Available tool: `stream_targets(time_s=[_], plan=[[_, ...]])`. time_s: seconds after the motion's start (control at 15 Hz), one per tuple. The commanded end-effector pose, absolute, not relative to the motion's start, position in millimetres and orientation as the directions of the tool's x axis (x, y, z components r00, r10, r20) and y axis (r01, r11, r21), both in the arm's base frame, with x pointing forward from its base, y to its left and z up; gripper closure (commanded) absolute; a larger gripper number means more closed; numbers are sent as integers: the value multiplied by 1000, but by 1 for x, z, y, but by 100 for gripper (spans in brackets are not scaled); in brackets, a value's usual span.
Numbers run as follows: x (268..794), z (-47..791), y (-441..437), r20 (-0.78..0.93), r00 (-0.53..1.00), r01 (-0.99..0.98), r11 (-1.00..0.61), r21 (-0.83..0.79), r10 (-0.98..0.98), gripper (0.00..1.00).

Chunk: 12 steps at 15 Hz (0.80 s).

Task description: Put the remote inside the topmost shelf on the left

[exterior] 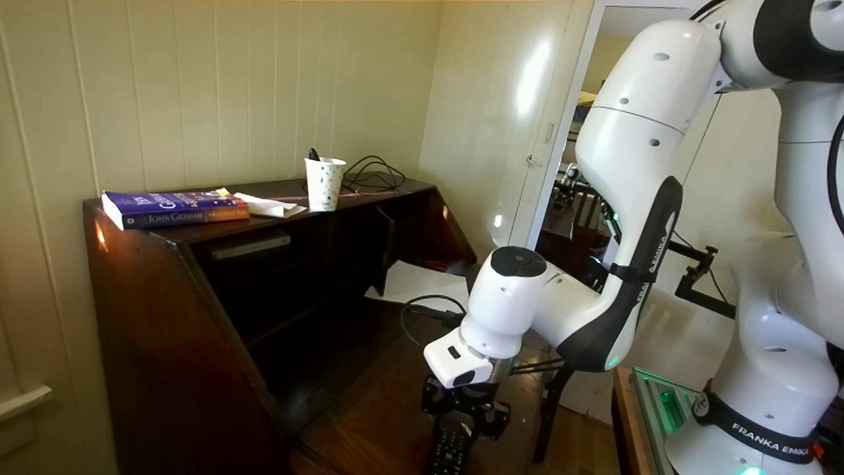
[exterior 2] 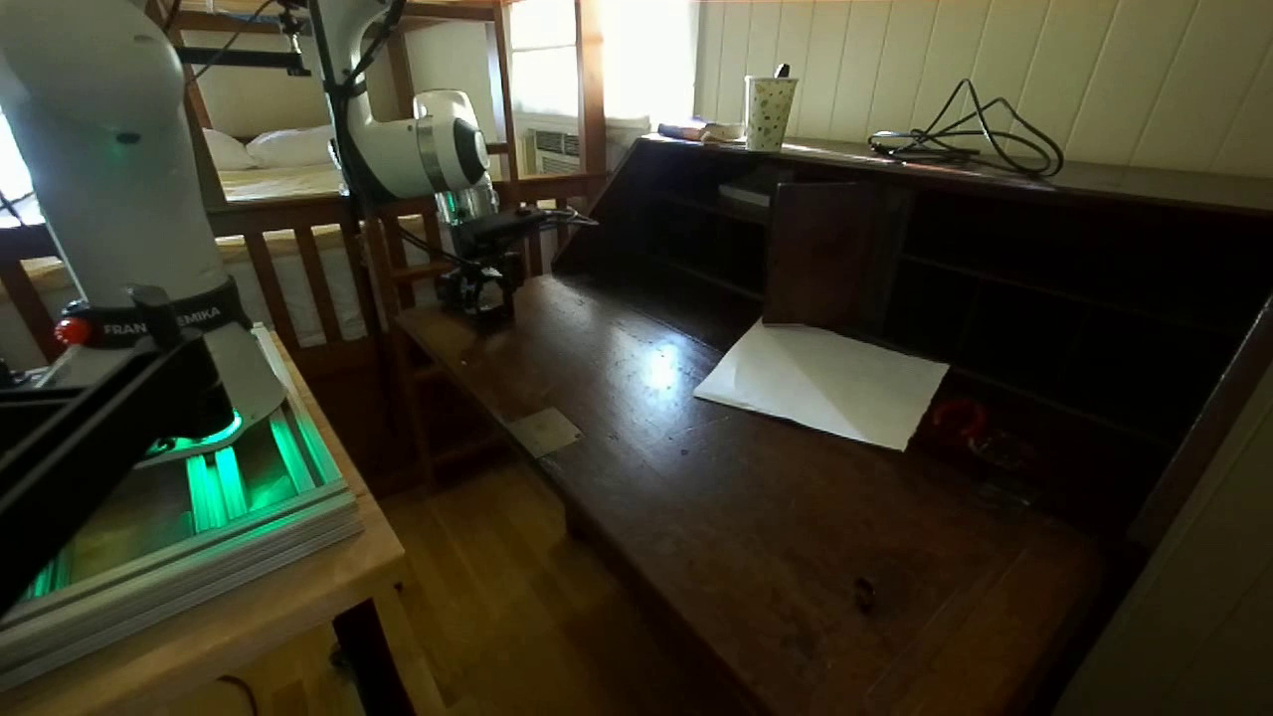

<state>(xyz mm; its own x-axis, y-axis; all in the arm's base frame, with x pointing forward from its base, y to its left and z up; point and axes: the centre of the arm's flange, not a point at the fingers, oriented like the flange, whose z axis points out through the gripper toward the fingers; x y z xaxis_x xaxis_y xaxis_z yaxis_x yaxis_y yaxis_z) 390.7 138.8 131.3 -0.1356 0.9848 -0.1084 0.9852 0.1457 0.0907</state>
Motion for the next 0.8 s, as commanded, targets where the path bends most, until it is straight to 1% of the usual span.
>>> stream_targets(time_s=[0.0,0.13,0.53,0.67,0.73], plan=[[395,145,134,-114,-78,989,92,116,990,64],[388,161,122,-58,40,985,-30,171,998,64],[353,191,83,115,293,935,-310,174,949,64],[346,193,64,136,390,897,-409,170,911,64],[351,198,56,131,445,870,-462,173,886,64]])
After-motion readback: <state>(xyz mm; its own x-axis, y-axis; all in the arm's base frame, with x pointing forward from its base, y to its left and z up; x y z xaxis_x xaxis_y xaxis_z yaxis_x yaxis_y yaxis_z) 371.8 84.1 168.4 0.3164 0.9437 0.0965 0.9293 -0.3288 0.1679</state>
